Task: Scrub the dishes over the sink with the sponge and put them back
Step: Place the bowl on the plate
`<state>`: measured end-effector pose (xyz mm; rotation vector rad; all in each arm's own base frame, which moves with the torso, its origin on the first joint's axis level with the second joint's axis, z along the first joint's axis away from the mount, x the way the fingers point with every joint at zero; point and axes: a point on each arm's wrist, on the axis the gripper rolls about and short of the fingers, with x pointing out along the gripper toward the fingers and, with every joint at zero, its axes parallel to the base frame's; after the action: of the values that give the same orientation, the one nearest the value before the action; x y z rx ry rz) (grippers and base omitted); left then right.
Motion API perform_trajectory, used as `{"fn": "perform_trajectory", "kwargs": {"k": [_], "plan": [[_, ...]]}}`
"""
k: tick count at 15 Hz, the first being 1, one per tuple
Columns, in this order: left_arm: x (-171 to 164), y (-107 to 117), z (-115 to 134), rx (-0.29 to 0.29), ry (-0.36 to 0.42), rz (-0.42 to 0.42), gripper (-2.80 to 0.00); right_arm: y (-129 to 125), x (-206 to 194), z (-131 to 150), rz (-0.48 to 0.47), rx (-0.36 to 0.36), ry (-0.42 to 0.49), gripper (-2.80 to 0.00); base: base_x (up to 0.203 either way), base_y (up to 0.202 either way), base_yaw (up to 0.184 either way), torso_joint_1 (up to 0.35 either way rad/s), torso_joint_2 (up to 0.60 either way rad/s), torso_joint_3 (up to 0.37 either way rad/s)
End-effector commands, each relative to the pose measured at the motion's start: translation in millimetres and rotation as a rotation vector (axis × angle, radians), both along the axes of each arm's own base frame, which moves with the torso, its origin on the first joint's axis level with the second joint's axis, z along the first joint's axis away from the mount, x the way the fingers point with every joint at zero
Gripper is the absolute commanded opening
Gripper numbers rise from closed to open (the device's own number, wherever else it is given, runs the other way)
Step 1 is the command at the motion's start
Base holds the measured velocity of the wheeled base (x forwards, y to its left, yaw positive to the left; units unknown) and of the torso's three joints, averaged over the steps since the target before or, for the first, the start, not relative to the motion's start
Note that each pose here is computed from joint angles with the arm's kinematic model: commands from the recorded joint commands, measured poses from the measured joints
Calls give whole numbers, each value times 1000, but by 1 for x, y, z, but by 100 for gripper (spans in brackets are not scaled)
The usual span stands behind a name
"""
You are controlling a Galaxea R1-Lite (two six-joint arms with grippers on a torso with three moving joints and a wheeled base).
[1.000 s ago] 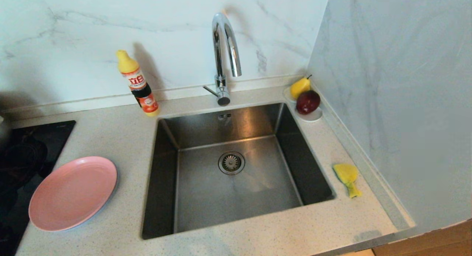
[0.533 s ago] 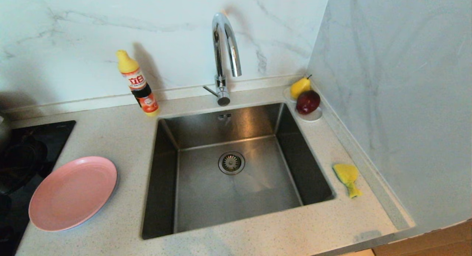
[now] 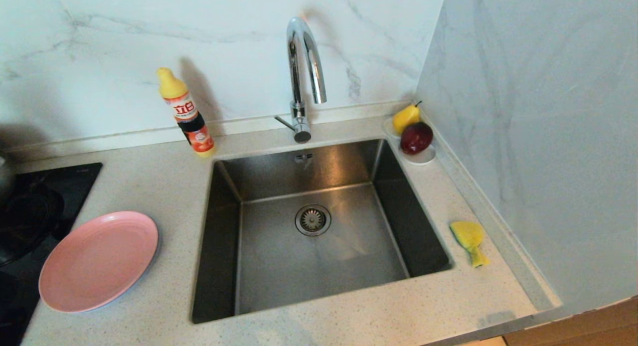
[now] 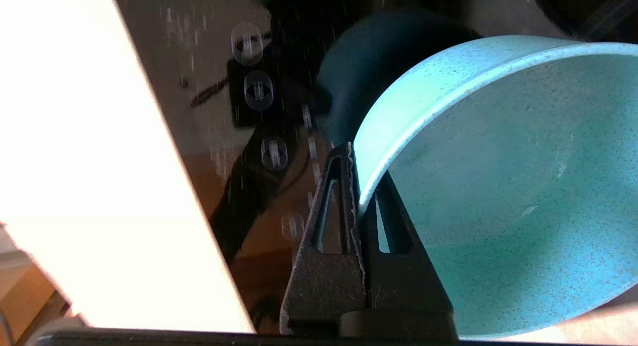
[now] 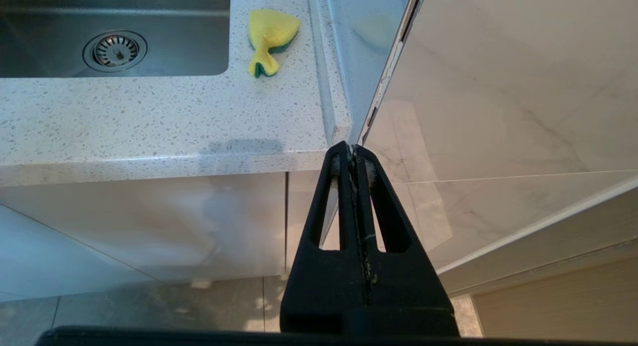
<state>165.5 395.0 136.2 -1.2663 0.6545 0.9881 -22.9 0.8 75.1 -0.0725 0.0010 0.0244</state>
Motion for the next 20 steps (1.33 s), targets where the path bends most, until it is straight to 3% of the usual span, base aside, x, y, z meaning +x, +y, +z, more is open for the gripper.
{"fn": "perform_trajectory", "kwargs": {"k": [1, 5, 11, 15, 20], "plan": [[-5, -14, 29, 29, -22, -15, -280, 0, 0, 0, 0, -1, 1, -280, 0, 0, 0, 0, 0, 0], [-7, -41, 50, 40, 7, -189, -280, 0, 0, 0, 0, -1, 1, -280, 0, 0, 0, 0, 0, 0], [33, -89, 75, 106, 18, -415, -280, 0, 0, 0, 1, -1, 1, -280, 0, 0, 0, 0, 0, 0], [62, -136, 89, 125, 12, -554, -280, 0, 0, 0, 1, -1, 1, -280, 0, 0, 0, 0, 0, 0], [92, -199, 85, 131, 77, -706, -280, 0, 0, 0, 1, -1, 1, -280, 0, 0, 0, 0, 0, 0]]}}
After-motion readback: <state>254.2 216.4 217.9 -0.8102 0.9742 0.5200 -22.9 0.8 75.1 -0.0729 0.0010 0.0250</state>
